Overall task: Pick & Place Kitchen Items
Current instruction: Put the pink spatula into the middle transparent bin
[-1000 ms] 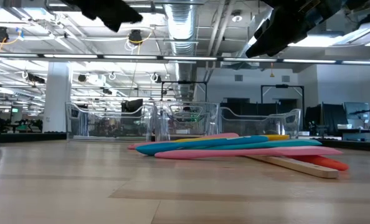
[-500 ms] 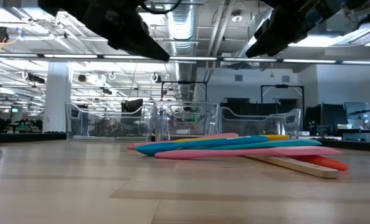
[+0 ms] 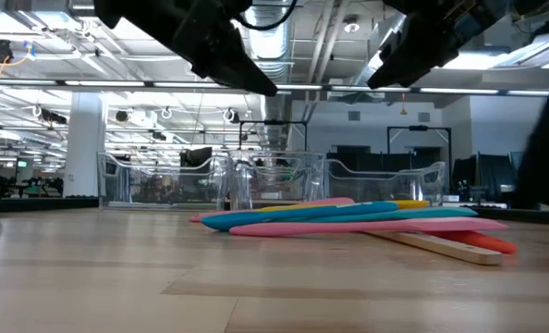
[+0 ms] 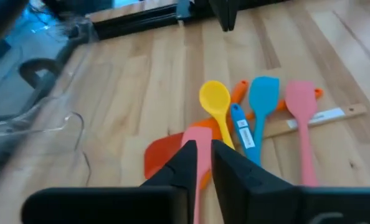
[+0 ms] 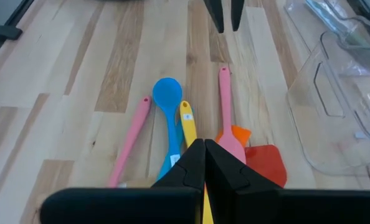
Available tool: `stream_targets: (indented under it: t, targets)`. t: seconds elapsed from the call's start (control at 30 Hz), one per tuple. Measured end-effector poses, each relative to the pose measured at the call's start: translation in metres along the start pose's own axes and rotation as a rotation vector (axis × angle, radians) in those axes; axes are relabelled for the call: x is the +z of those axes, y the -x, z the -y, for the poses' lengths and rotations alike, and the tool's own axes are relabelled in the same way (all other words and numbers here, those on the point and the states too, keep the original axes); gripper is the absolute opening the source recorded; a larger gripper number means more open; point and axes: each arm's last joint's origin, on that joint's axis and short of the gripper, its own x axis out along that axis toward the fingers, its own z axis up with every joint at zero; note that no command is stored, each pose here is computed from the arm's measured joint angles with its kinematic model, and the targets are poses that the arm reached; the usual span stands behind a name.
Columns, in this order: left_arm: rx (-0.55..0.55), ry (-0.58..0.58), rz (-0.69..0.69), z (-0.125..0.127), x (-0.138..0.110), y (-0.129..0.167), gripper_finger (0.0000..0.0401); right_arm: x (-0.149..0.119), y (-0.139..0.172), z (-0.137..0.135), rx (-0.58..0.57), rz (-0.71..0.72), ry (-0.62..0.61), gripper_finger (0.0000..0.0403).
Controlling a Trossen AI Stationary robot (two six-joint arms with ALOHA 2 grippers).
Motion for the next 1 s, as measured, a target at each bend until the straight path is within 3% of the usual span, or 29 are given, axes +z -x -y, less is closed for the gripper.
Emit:
stream_targets:
  t: [0.27, 0.67, 1.0]
  targets:
    - [-0.081, 0.039, -0.024, -0.013, -0.004, -0.005, 0.0077, -0.001, 0.0, 0.0, -0.001, -0.011, 0.003, 0.0]
    - [-0.057, 0.095, -0.036, -0.035, -0.005, -0.009, 0.0034, -0.001, 0.0, 0.0, -0.001, -0.013, 0.005, 0.0]
    - [-0.057, 0.095, -0.033, -0.035, -0.004, -0.009, 0.0022, -0.001, 0.0, 0.0, -0.002, -0.006, 0.055, 0.0]
